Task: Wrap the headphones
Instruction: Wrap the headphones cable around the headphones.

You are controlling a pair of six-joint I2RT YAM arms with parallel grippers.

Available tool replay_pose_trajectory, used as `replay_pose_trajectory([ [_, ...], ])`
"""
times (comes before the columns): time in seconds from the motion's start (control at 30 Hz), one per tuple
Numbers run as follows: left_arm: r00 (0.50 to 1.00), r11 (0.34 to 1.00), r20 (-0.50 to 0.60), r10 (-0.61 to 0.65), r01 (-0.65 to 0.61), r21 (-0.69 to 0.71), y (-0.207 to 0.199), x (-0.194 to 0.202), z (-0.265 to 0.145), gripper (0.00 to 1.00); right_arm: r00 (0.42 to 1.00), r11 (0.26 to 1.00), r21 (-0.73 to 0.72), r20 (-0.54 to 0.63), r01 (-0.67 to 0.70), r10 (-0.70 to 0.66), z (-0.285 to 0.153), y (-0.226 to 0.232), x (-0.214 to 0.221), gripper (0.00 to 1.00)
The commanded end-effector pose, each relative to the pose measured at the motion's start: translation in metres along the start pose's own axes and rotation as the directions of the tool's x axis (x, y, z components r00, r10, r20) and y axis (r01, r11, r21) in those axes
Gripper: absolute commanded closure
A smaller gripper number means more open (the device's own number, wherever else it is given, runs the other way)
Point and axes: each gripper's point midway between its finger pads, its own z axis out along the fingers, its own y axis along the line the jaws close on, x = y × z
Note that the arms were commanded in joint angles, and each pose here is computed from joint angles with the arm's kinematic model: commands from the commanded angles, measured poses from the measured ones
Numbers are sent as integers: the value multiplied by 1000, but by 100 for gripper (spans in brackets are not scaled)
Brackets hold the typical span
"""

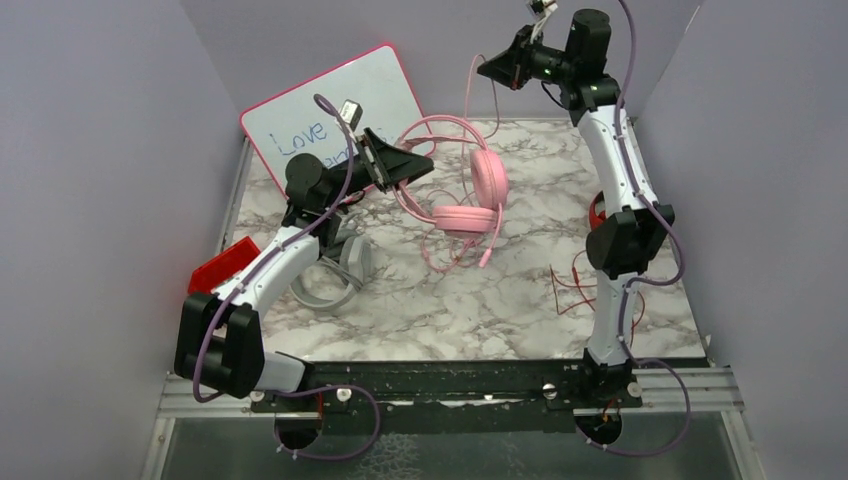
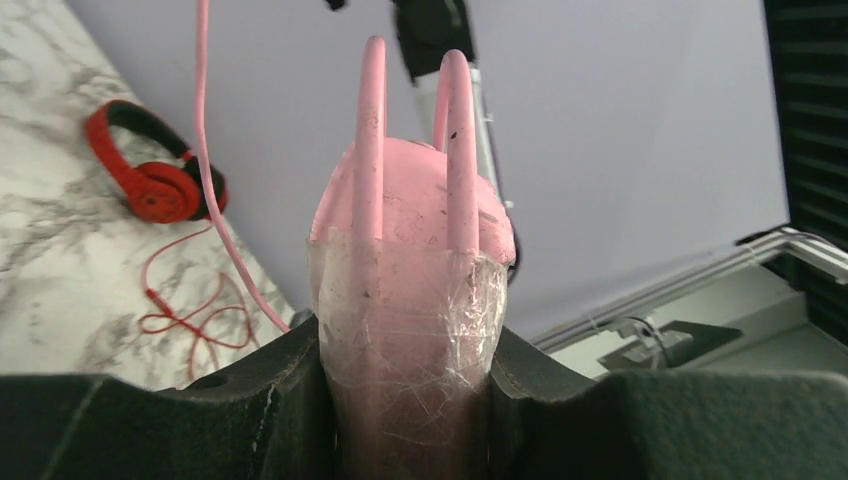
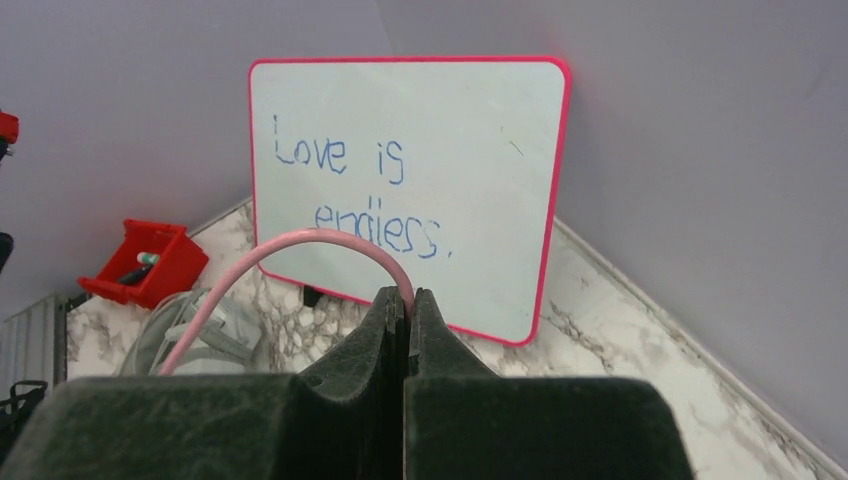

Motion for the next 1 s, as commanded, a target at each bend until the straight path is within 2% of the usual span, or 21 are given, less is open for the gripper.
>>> replay_pose_trajectory([
  [0.0,990,986,29,137,-134,-102,23,-7,-4,89,999,996,78,-20,40,-38,-25,22,-27,99],
  [0.2,961,918,40,275,-250,-308,69,-22,-10,89,995,992,83,-3,95,-95,-50,55,-60,99],
  [0.43,897,795,70,436,-348,-497,97,-56,-20,90,997,995,67,-22,69,-68,-69,84,-67,100],
  [0.63,843,720,144,518,-339,-606,113,-88,-37,91,998,999,48,-54,16,-13,-73,108,-64,99],
  [0.73,801,679,185,570,-332,-655,120,-107,-43,91,995,999,23,-91,-38,40,-70,125,-52,99],
  [0.97,759,700,258,598,-337,-629,117,-137,-27,91,951,977,-31,-239,-211,198,-49,171,-8,99],
])
